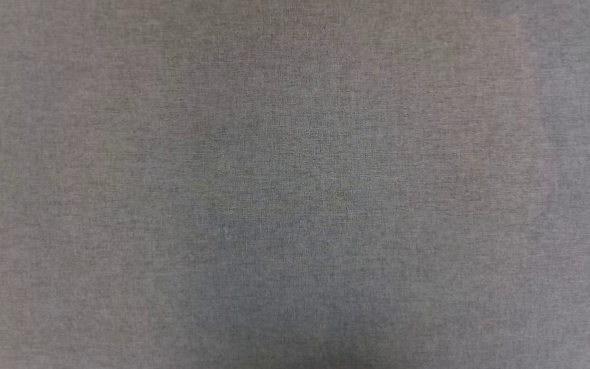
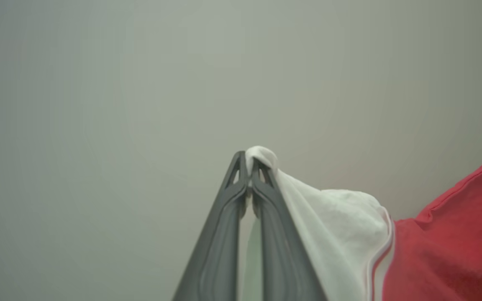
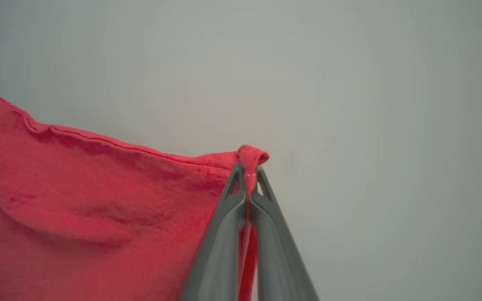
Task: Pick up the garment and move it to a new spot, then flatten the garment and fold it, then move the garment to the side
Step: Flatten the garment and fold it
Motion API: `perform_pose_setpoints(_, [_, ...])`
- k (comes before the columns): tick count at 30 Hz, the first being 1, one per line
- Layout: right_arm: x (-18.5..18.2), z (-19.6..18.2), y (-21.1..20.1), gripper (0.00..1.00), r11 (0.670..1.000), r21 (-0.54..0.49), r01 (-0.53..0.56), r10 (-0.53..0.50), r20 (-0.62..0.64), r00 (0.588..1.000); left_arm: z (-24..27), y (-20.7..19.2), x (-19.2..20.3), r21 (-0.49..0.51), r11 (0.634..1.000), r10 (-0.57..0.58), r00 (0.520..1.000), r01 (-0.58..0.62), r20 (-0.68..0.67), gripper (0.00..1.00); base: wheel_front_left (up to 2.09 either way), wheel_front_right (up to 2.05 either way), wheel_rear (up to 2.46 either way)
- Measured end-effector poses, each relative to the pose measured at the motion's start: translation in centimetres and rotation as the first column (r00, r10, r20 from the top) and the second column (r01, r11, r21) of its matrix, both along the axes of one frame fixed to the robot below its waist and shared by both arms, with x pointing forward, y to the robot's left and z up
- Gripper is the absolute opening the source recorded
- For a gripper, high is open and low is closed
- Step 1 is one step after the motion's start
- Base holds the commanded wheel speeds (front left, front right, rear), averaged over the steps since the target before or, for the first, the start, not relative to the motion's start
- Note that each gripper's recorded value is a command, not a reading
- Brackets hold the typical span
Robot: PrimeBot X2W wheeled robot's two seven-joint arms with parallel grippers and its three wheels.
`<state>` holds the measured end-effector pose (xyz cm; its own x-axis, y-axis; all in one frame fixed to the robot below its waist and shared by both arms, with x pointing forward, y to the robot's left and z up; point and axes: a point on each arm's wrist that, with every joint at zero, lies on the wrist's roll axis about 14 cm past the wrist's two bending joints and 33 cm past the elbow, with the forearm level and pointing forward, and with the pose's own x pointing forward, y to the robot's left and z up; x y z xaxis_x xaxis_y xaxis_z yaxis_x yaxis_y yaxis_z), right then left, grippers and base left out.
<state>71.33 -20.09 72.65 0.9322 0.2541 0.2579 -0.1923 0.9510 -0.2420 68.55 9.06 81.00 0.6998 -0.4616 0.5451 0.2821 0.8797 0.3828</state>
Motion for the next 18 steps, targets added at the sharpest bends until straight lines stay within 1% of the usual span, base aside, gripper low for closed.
perform_pose_setpoints(5, [0.7, -6.5, 0.9, 0.00, 0.999, 0.019, -0.032, 0.034, -0.109, 0.993, -6.8, 0.9, 2.1, -0.009, 1.000, 0.009, 0.993, -0.010, -0.121, 0.00, 0.00, 0.00, 0.00])
perform_pose_setpoints(7, [0.1, -9.5, 1.3, 0.00, 0.999, 0.019, -0.046, 0.048, -0.166, 0.985, -9.6, 1.4, 2.1, 0.000, 1.000, 0.017, 0.985, -0.018, -0.172, 0.00, 0.00, 0.00, 0.00])
perform_pose_setpoints(9, [-0.6, -11.5, 1.9, 0.00, 0.998, 0.019, -0.064, 0.067, -0.203, 0.977, -11.6, 1.9, 1.7, 0.012, 1.000, 0.026, 0.978, -0.024, -0.206, 0.00, 0.00, 0.00, 0.00])
perform_pose_setpoints(13, [-3.2, -15.8, 2.9, 0.00, 0.994, -0.006, -0.111, 0.105, -0.292, 0.951, -16.4, 2.5, -0.3, 0.032, 0.999, 0.029, 0.955, -0.021, -0.296, 0.00, 0.00, 0.00, 0.00])
perform_pose_setpoints(14, [-4.1, -16.9, 2.9, 0.00, 0.993, -0.008, -0.118, 0.110, -0.317, 0.942, -17.8, 2.6, -1.1, 0.022, 1.000, 0.026, 0.945, -0.019, -0.326, 0.00, 0.00, 0.00, 0.00])
perform_pose_setpoints(16, [-5.8, -18.5, 2.8, 0.00, 0.991, -0.004, -0.132, 0.122, -0.355, 0.927, -20.3, 2.8, -2.9, 0.035, 0.999, 0.033, 0.927, -0.022, -0.374, 0.00, 0.00, 0.00, 0.00])
perform_pose_setpoints(18, [-7.6, -19.6, 2.7, 0.00, 0.990, 0.007, -0.144, 0.135, -0.383, 0.914, -22.3, 3.4, -4.9, 0.031, 0.999, 0.042, 0.909, -0.033, -0.416, 0.00, 0.00, 0.00, 0.00])
